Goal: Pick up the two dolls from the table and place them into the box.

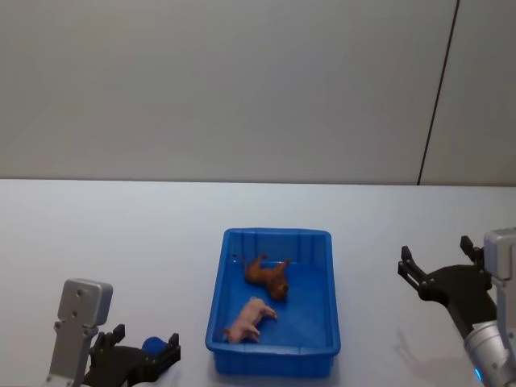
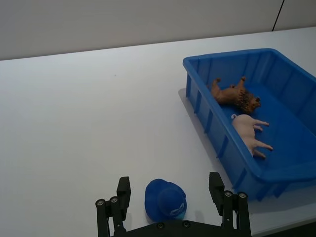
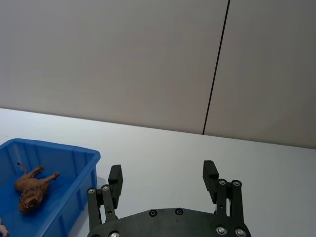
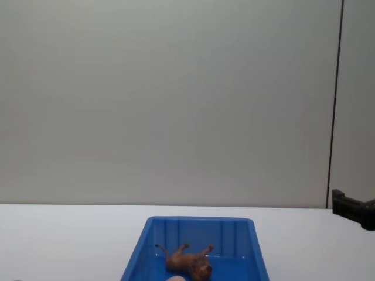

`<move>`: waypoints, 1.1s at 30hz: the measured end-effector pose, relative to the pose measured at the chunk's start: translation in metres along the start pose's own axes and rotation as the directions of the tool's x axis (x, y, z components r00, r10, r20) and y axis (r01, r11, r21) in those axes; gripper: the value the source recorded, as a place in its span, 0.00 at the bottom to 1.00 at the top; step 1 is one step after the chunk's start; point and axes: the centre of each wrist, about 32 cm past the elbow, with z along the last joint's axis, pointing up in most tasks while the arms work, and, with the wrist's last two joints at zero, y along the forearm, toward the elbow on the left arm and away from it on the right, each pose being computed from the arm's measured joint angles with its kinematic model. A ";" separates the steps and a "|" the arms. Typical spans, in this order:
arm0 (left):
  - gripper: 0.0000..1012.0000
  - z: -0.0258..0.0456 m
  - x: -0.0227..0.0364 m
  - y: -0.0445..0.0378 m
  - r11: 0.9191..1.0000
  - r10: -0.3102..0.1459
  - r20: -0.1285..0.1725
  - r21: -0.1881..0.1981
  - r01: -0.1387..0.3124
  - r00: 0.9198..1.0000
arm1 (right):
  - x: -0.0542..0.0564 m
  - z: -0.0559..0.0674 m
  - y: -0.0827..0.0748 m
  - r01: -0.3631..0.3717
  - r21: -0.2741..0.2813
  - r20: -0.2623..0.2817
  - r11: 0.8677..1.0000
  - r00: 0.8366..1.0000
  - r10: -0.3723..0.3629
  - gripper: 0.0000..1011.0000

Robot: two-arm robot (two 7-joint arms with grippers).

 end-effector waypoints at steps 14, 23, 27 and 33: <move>0.99 -0.0073 0.0134 -0.0121 0.999 -0.023 -0.002 0.041 0.023 1.000 | 0.000 0.000 0.000 0.000 0.000 0.000 1.000 1.000 0.000 0.99; 0.77 -0.0099 0.0194 -0.0200 0.997 -0.044 -0.007 0.057 0.044 0.999 | 0.000 0.000 0.000 0.000 0.000 0.000 1.000 1.000 0.000 0.99; 0.70 -0.0111 0.0209 -0.0233 0.997 -0.051 -0.012 0.065 0.052 0.999 | 0.000 0.000 0.000 0.000 0.000 0.000 1.000 1.000 0.000 0.99; 0.48 -0.0115 0.0215 -0.0262 0.996 -0.059 -0.015 0.072 0.060 0.998 | 0.000 0.000 0.000 0.000 0.000 0.000 1.000 1.000 0.000 0.99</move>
